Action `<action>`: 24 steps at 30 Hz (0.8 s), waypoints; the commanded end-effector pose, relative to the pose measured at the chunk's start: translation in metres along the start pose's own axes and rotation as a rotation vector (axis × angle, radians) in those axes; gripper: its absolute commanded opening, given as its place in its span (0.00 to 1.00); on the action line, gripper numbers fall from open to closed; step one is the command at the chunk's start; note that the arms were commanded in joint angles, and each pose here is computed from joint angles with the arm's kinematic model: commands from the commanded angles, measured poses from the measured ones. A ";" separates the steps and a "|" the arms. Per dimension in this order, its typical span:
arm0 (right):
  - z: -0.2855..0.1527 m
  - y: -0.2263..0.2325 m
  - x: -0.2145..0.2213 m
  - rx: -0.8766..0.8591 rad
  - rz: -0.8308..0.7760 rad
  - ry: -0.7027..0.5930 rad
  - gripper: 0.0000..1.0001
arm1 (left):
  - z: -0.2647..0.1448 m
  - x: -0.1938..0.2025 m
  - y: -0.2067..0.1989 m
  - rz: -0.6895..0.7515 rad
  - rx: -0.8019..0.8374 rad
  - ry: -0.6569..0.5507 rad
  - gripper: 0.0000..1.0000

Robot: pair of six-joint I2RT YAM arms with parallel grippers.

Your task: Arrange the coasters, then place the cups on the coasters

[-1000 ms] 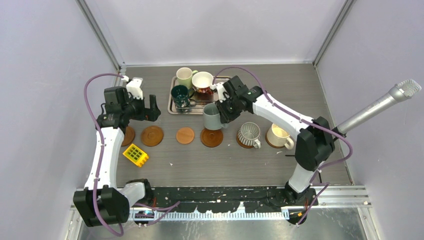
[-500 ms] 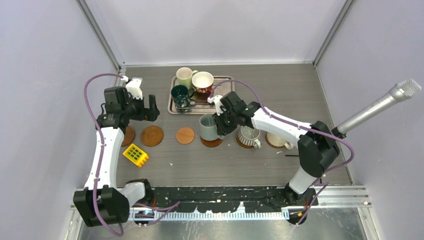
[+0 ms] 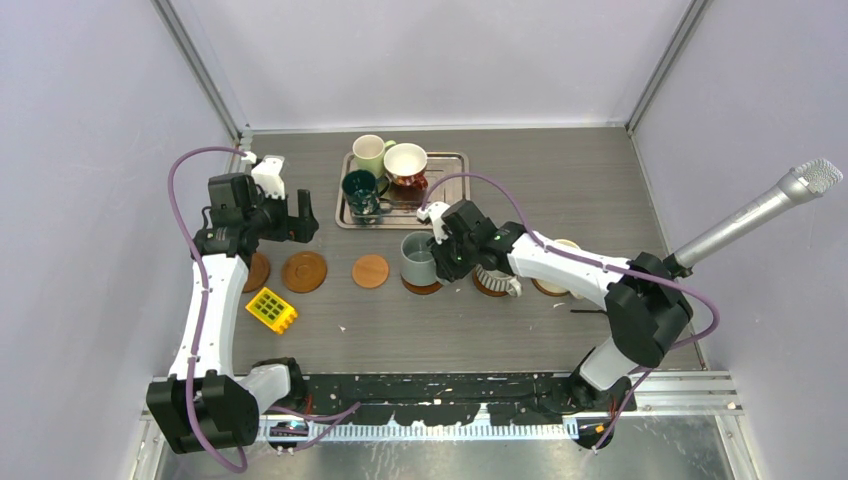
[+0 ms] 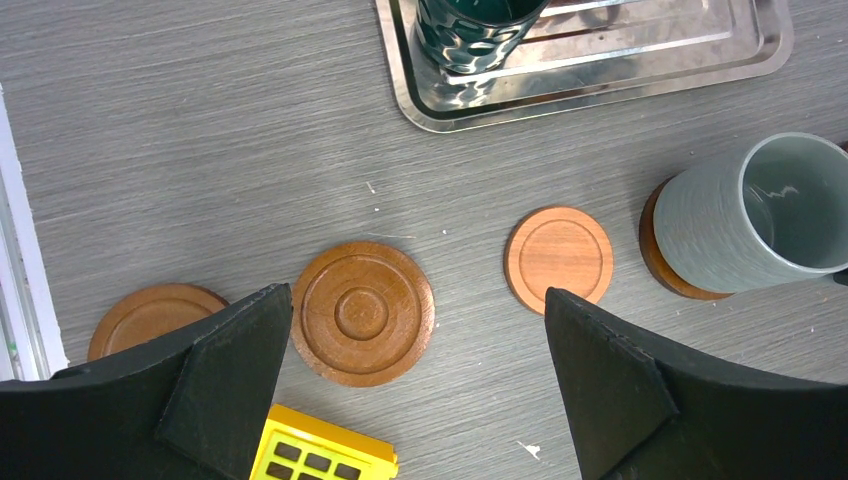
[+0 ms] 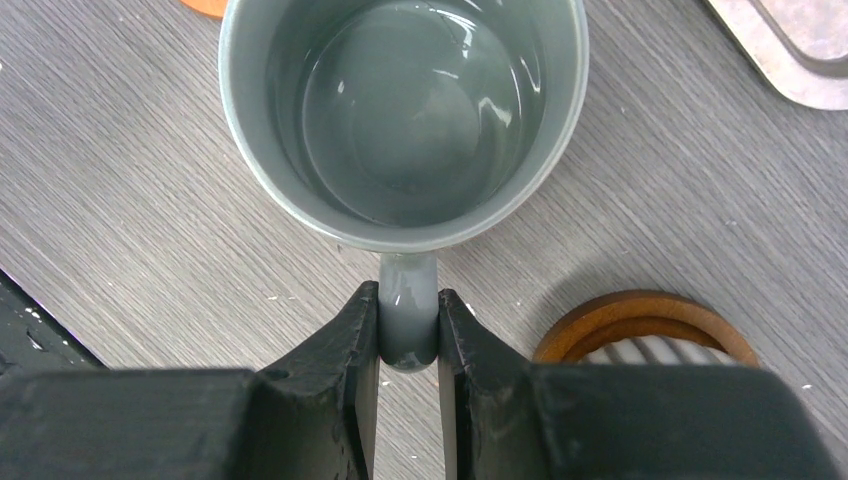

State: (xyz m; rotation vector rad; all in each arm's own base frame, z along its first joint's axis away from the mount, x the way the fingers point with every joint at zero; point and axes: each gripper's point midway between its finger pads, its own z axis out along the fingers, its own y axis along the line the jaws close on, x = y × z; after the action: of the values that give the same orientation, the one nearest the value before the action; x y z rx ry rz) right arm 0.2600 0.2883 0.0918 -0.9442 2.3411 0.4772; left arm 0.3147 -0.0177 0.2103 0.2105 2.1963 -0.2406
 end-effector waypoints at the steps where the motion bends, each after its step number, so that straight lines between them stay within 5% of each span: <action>1: -0.011 0.005 -0.008 0.005 0.007 -0.051 0.13 | -0.002 -0.006 0.001 0.023 -0.006 -0.019 1.00; 12: -0.014 0.013 0.006 -0.015 0.020 -0.026 0.25 | -0.002 -0.004 0.002 0.024 -0.009 -0.011 1.00; 19: -0.015 0.013 0.011 -0.014 0.015 -0.009 0.51 | -0.001 -0.002 0.002 0.027 -0.008 -0.002 1.00; 24: -0.012 0.012 0.010 -0.013 0.009 -0.013 0.51 | 0.002 0.001 0.001 0.022 0.004 0.014 1.00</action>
State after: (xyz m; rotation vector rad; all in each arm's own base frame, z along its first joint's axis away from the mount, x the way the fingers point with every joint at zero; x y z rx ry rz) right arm 0.2382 0.2786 0.0789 -0.9493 2.3962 0.4668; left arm 0.3147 -0.0158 0.2080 0.2241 2.2037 -0.2261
